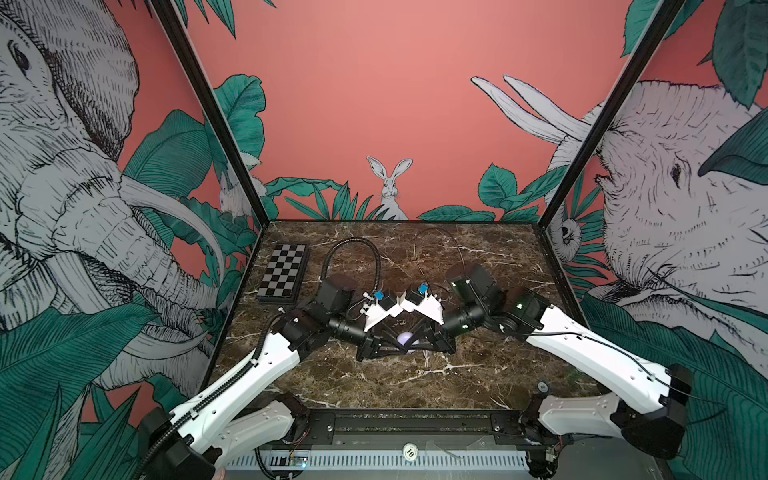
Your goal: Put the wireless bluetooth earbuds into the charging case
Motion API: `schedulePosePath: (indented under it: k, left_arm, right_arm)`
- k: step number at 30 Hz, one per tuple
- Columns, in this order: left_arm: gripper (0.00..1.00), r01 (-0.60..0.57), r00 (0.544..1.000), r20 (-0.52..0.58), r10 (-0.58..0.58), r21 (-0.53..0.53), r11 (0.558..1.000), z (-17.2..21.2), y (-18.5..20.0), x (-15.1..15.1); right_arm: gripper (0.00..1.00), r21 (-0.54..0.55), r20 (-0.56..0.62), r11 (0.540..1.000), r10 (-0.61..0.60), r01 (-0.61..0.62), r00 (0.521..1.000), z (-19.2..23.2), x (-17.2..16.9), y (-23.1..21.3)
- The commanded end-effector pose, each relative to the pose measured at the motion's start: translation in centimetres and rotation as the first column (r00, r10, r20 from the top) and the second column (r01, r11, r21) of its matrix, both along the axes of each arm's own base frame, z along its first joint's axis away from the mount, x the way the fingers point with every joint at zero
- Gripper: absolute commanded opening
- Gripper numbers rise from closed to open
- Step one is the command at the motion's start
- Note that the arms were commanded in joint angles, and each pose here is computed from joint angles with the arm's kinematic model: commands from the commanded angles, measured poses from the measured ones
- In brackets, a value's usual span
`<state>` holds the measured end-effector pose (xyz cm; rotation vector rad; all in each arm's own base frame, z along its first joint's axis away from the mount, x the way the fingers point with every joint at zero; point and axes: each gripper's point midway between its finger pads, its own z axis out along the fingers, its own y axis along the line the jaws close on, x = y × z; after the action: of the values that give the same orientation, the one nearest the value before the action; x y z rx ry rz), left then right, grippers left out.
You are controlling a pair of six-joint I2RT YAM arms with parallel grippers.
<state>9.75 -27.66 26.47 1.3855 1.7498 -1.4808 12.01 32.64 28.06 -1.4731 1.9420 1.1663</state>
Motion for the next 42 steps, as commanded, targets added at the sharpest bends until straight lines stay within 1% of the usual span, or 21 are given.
schedulePosePath:
  k: [1,3,7,8,9,10,11,14,19,23,26,30,33,35,38,39,42]
  left_arm:
    - [0.00,0.034,0.999,0.043,-0.032,-0.061,0.998,1.3,0.3,-1.0]
    - [0.00,0.026,0.998,0.052,-0.023,-0.061,0.998,1.2,0.4,-0.9]
    - [0.00,0.024,0.998,0.051,-0.021,-0.062,0.998,1.1,0.4,-0.9]
    - [0.00,0.024,0.998,0.052,-0.021,-0.062,0.998,1.1,0.4,-0.9]
    - [0.00,0.023,0.998,0.056,-0.020,-0.064,0.998,1.2,0.4,-0.9]
    - [0.00,0.023,0.998,0.055,-0.020,-0.063,0.998,1.2,0.4,-0.9]
    - [0.00,0.023,0.998,0.056,-0.019,-0.063,0.998,1.1,0.4,-0.9]
    - [0.00,0.021,0.998,0.060,-0.017,-0.065,0.998,1.2,0.4,-0.9]
    - [0.00,0.003,0.997,0.072,0.001,-0.063,0.998,1.1,0.6,-0.8]
    - [0.00,-0.009,0.997,0.073,0.014,-0.068,0.998,1.1,0.5,-0.6]
    - [0.00,-0.007,0.998,0.064,0.012,-0.071,0.997,1.1,0.5,-0.6]
    - [0.00,0.004,0.998,0.057,0.001,-0.083,0.997,1.3,0.3,-0.7]
    - [0.00,0.012,0.999,0.051,-0.007,-0.087,0.996,1.4,0.3,-0.8]
    - [0.00,0.014,0.999,0.041,-0.010,-0.084,0.996,1.2,0.2,-0.8]
    - [0.00,0.021,0.999,0.030,-0.018,-0.083,0.996,1.2,0.2,-0.8]
    - [0.00,0.020,0.999,0.031,-0.018,-0.084,0.996,1.2,0.2,-0.8]
    - [0.00,0.022,0.999,0.026,-0.020,-0.080,0.997,1.2,0.1,-0.8]
  right_arm:
    - [0.26,0.018,0.080,0.997,-0.073,0.072,0.994,0.8,1.7,0.1]
    - [0.28,0.022,0.078,0.997,-0.070,0.068,0.994,1.0,1.6,0.0]
    - [0.36,0.030,0.080,0.997,-0.072,0.070,0.994,1.2,1.5,-0.1]
    - [0.41,0.027,0.078,0.997,-0.075,0.073,0.994,1.1,1.5,-0.1]
    - [0.50,0.031,0.078,0.997,-0.075,0.073,0.994,1.2,1.5,-0.1]
    - [0.58,0.035,0.078,0.997,-0.074,0.072,0.994,1.3,1.4,-0.1]
    - [0.61,0.036,0.076,0.997,-0.075,0.072,0.994,1.3,1.4,-0.1]
    - [0.65,0.050,0.084,0.996,-0.077,0.073,0.993,1.7,1.3,-0.2]
    - [0.66,0.084,0.088,0.995,-0.069,0.061,0.994,2.3,0.8,-0.5]
    - [0.60,0.117,0.061,0.993,-0.017,0.010,0.998,2.4,-0.5,-0.6]
    - [0.52,0.129,0.035,0.991,0.017,-0.022,0.999,2.2,-1.3,-0.7]
    - [0.43,0.121,0.014,0.992,0.031,-0.033,0.999,1.7,-1.6,-0.7]
    - [0.34,0.116,0.011,0.993,0.032,-0.033,0.999,1.5,-1.5,-0.6]
    - [0.23,0.126,0.013,0.991,0.038,-0.039,0.999,1.8,-1.6,-0.5]
    - [0.04,0.133,0.017,0.990,0.041,-0.043,0.999,2.2,-1.6,-0.4]
    - [0.00,0.133,0.015,0.990,0.047,-0.048,0.999,2.2,-1.7,-0.4]
    - [0.00,0.120,0.013,0.991,0.055,-0.056,0.998,2.1,-1.8,-0.5]
